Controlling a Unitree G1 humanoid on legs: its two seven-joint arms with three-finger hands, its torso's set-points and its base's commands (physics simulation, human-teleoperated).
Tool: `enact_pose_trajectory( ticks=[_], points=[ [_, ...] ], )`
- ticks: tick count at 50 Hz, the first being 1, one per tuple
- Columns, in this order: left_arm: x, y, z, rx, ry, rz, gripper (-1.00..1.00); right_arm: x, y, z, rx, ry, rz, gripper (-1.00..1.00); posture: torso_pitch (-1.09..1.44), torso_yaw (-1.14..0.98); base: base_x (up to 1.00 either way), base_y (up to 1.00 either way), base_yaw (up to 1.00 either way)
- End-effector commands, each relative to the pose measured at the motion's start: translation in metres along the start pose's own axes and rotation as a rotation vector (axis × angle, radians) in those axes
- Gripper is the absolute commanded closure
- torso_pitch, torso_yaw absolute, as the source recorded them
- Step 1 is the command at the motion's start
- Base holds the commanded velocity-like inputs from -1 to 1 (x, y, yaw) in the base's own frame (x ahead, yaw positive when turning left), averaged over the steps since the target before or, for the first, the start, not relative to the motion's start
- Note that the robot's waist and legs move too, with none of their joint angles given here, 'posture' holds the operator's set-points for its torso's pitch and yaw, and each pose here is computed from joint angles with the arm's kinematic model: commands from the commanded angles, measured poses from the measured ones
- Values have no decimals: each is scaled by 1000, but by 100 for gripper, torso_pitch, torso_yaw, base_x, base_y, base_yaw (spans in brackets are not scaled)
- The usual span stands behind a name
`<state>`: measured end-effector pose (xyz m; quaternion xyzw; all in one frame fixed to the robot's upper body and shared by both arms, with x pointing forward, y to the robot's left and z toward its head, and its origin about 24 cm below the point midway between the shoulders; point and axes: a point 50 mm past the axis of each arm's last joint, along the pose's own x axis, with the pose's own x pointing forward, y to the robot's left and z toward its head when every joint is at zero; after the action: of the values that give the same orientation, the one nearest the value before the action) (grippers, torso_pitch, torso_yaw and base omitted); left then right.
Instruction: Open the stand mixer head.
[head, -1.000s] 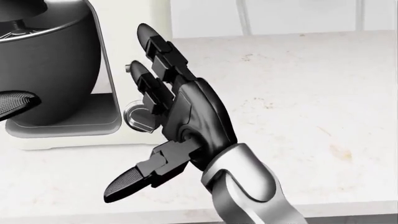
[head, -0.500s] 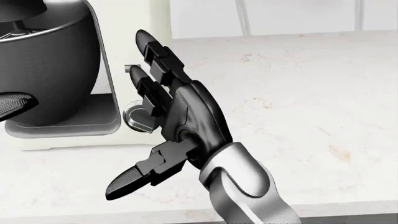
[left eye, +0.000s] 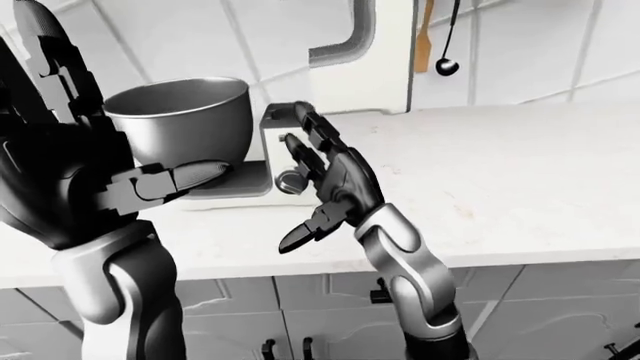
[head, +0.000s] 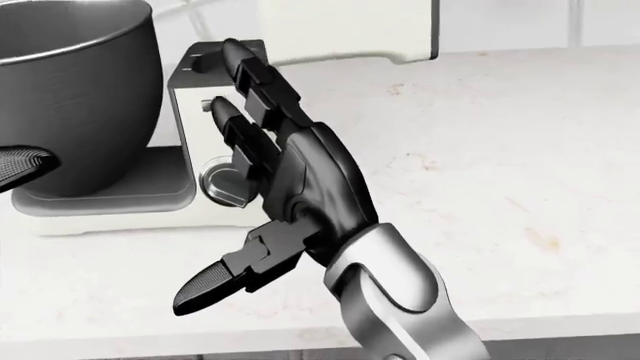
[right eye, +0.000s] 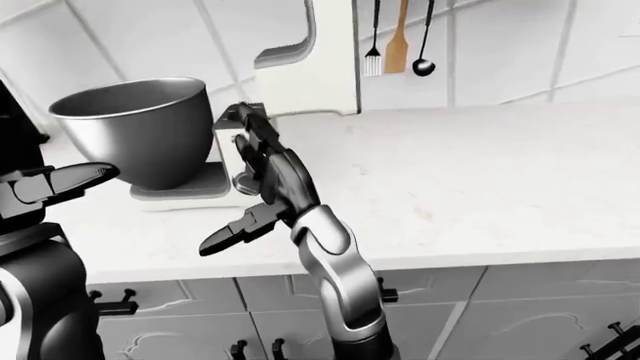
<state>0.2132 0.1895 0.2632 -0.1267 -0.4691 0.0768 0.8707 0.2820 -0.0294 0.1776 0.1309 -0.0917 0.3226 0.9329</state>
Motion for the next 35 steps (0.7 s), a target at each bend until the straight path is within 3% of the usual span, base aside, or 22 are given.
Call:
enact_pose_trajectory(
  ticks=[1, 14, 21, 35],
  points=[
    [4, -4, 8, -10, -46, -21, -100, -1, 9, 20, -12, -85, 26, -100, -25, 0, 0, 0, 0],
    [3, -5, 9, -10, -46, -25, -100, -26, 19, 50, -1, -151, 29, -100, -25, 0, 0, 0, 0],
    [3, -5, 9, -7, -47, -26, -100, -49, 22, 68, 19, -210, 25, -100, -25, 0, 0, 0, 0],
    [2, -5, 7, -3, -45, -24, -100, -74, 37, 107, 209, -416, 112, -100, -25, 0, 0, 0, 0]
  ],
)
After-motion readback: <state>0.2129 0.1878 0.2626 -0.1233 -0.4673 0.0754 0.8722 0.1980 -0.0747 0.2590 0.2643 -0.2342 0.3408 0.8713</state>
